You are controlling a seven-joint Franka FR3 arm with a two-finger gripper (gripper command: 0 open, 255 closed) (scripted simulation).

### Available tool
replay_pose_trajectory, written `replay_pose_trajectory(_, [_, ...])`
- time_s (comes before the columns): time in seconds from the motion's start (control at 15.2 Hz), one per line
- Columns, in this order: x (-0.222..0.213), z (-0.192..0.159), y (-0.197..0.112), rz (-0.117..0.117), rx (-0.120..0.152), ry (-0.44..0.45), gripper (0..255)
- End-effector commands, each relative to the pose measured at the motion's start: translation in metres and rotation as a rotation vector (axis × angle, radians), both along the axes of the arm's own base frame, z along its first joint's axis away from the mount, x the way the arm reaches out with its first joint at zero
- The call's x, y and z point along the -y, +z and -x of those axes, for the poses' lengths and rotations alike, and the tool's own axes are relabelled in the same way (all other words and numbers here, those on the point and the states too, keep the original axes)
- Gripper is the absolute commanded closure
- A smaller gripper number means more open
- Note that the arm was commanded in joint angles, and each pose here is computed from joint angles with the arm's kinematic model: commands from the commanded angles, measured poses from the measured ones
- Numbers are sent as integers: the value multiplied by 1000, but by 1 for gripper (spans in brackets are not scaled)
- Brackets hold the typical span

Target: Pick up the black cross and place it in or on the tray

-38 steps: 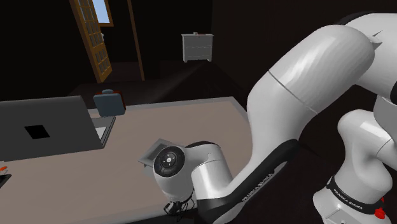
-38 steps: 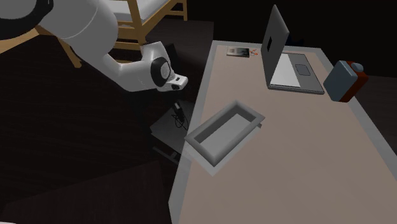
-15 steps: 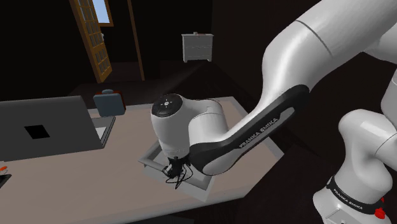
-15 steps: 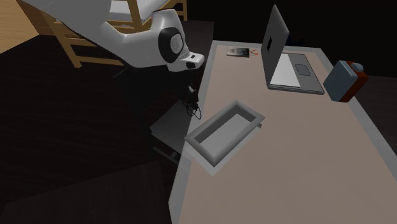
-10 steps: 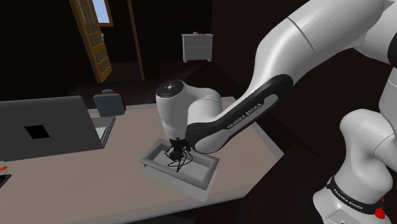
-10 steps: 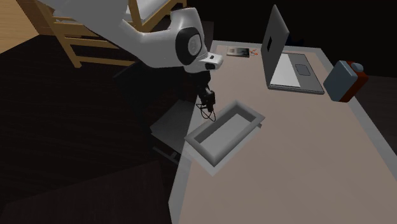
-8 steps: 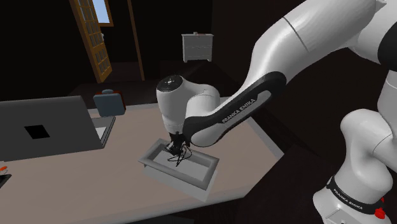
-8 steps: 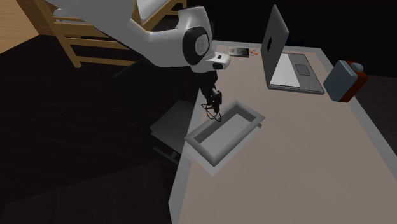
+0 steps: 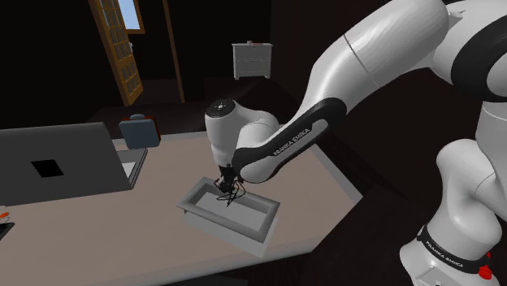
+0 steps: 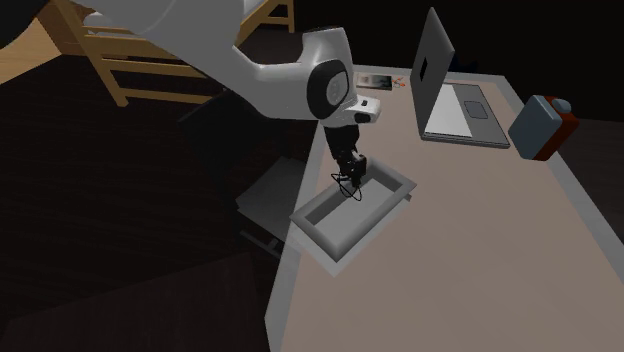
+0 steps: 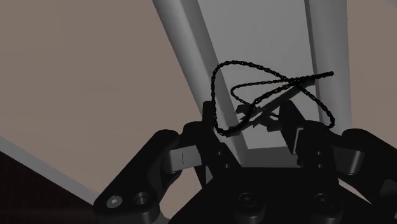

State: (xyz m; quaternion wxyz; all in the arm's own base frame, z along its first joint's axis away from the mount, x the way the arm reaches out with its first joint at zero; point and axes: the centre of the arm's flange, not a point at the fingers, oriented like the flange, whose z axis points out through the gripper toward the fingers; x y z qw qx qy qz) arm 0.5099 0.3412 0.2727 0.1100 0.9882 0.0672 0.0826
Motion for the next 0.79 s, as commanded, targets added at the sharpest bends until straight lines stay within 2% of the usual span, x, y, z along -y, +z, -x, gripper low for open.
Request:
replay_pose_trajectory(0.0, [0,-1,-9,0,0,0,255])
replay_pose_trajectory(0.73, [0,-1,-67,0,0,0,255])
